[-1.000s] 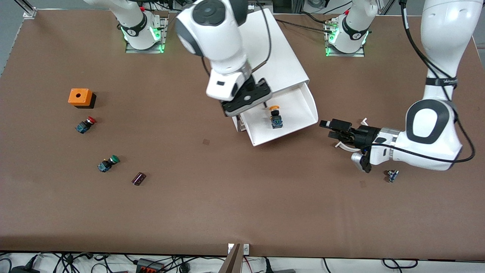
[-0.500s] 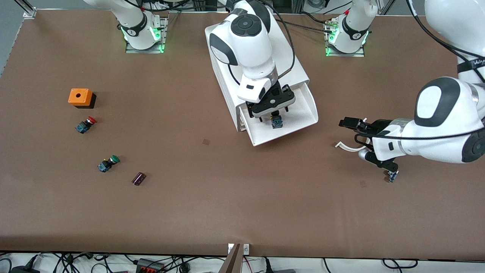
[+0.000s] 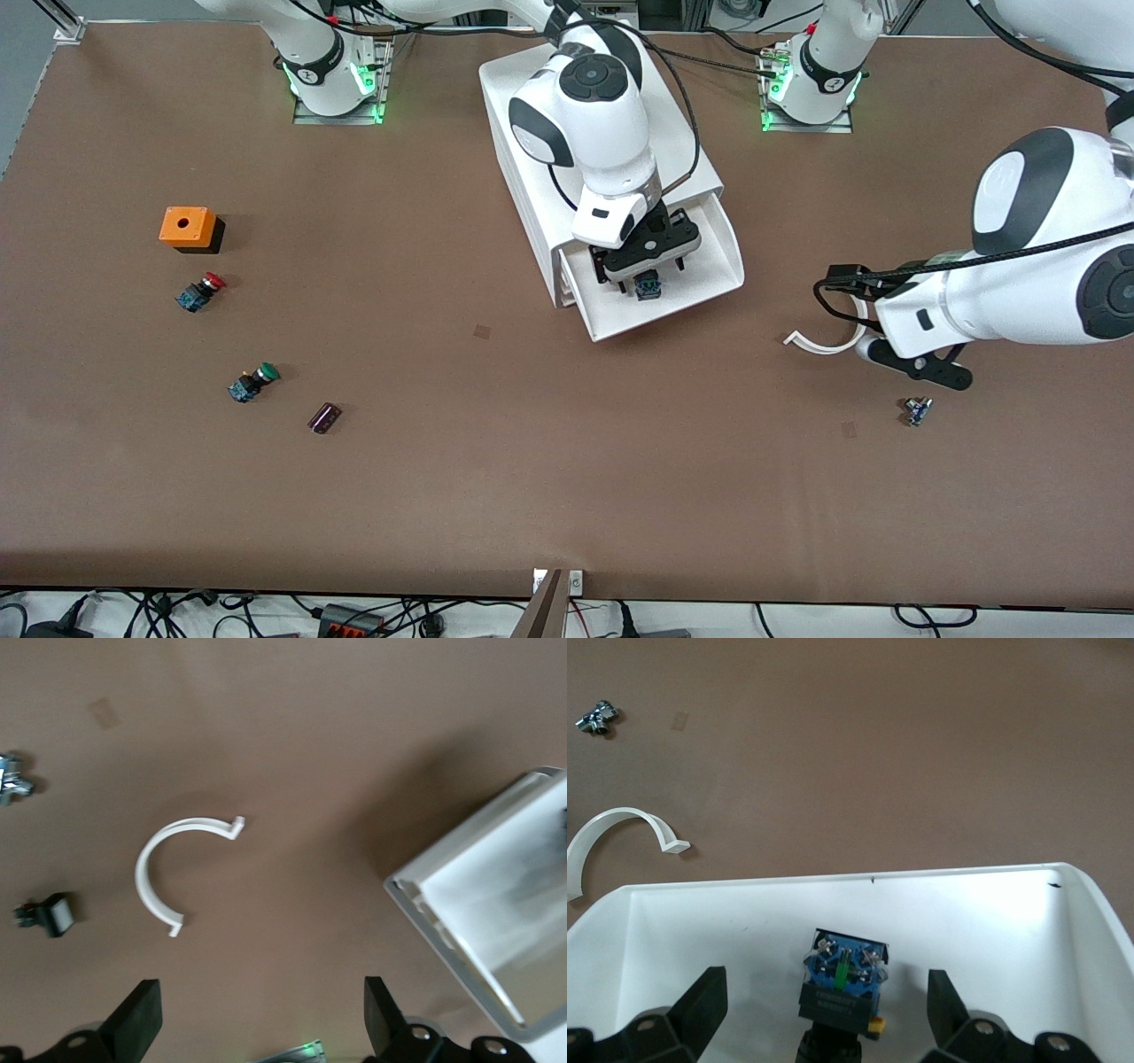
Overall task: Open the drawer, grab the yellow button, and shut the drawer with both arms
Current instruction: 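Lift the button out of the drawer with the right gripper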
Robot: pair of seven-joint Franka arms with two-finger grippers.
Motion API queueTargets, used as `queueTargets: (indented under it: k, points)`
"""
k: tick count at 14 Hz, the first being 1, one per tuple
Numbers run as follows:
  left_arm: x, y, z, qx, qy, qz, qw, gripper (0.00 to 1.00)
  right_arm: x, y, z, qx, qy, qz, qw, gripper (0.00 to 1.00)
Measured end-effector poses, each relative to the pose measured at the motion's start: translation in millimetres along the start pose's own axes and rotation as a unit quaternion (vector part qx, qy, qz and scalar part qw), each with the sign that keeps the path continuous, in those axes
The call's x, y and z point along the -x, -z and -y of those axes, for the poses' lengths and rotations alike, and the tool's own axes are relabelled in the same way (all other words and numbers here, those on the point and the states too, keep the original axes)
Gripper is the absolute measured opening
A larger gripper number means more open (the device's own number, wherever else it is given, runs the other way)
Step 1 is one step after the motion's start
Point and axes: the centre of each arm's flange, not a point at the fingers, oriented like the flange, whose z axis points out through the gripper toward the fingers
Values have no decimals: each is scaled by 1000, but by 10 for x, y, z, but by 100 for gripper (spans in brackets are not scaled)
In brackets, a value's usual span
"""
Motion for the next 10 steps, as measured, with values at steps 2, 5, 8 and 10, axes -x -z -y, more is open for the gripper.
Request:
queueTargets:
  k: [2, 5, 8, 10]
  points:
    - [26, 119, 91, -26, 11, -11, 1000, 100, 3, -32, -7, 1, 0, 0, 1000, 89]
    - [87, 424, 113, -72, 22, -41, 996, 100, -1, -29, -10, 5, 3, -2, 1000, 84]
    - [85, 479, 156, -76, 26, -52, 995, 100, 0, -48, -20, 16, 14, -8, 1000, 70]
    - [77, 470, 174, -76, 27, -53, 995, 100, 2, -53, -22, 18, 15, -7, 1000, 62]
